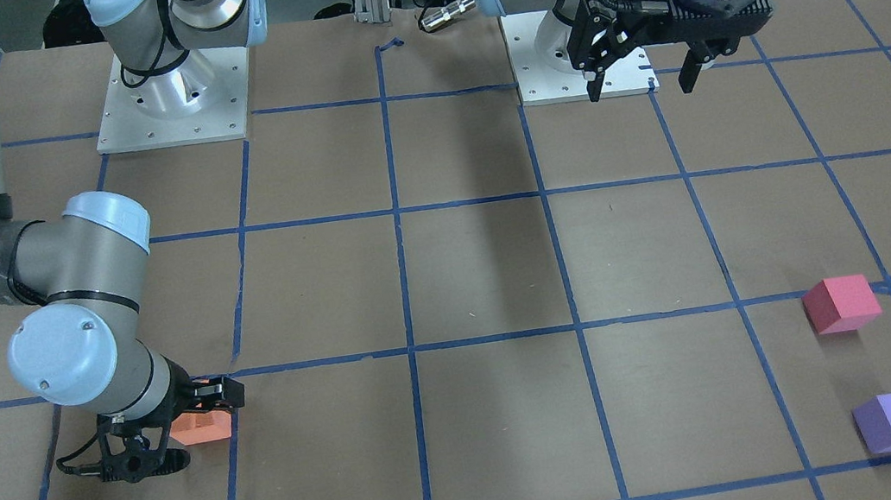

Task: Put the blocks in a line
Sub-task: 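Close the right gripper on the orange cube and lift it, then carry the orange cube toward the table center and set it down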

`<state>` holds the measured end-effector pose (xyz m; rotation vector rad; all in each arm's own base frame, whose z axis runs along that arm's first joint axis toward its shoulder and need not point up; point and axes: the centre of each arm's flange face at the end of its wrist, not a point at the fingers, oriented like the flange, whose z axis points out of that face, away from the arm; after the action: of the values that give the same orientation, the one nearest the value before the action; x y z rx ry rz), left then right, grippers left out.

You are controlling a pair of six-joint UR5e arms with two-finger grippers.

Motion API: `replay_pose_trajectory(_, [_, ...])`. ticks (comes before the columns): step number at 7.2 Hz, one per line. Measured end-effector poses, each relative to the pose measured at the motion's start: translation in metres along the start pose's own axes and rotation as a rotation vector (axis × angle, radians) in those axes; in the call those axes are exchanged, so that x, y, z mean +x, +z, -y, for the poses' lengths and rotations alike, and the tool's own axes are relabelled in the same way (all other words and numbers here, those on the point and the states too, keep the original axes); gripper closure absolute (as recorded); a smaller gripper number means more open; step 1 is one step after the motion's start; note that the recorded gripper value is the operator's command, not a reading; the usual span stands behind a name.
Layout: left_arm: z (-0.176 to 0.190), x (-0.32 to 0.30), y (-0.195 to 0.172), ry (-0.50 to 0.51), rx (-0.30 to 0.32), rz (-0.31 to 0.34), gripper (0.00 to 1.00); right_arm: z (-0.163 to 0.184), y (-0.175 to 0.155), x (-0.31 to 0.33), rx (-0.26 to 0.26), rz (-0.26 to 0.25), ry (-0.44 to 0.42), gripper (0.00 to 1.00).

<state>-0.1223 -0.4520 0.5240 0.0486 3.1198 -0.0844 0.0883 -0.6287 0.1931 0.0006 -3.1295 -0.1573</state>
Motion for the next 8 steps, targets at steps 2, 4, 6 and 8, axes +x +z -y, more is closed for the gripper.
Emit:
replay_pose_trajectory(2, [-0.002,0.000,-0.001,-0.001,-0.002,0.000,0.00,0.005,-0.001,0.000,0.023,0.006,-0.027,1.00])
replay_pose_trajectory(4, [-0.003,-0.001,-0.002,-0.001,-0.002,0.000,0.00,0.011,-0.019,-0.006,0.078,0.010,-0.024,1.00])
replay_pose_trajectory(6, [-0.003,0.000,-0.002,0.000,-0.001,0.000,0.00,0.007,-0.055,-0.046,0.109,0.007,-0.007,1.00])
replay_pose_trajectory(8, [-0.004,0.000,-0.003,0.000,0.001,0.000,0.00,-0.003,-0.083,-0.114,0.149,0.007,-0.005,1.00])
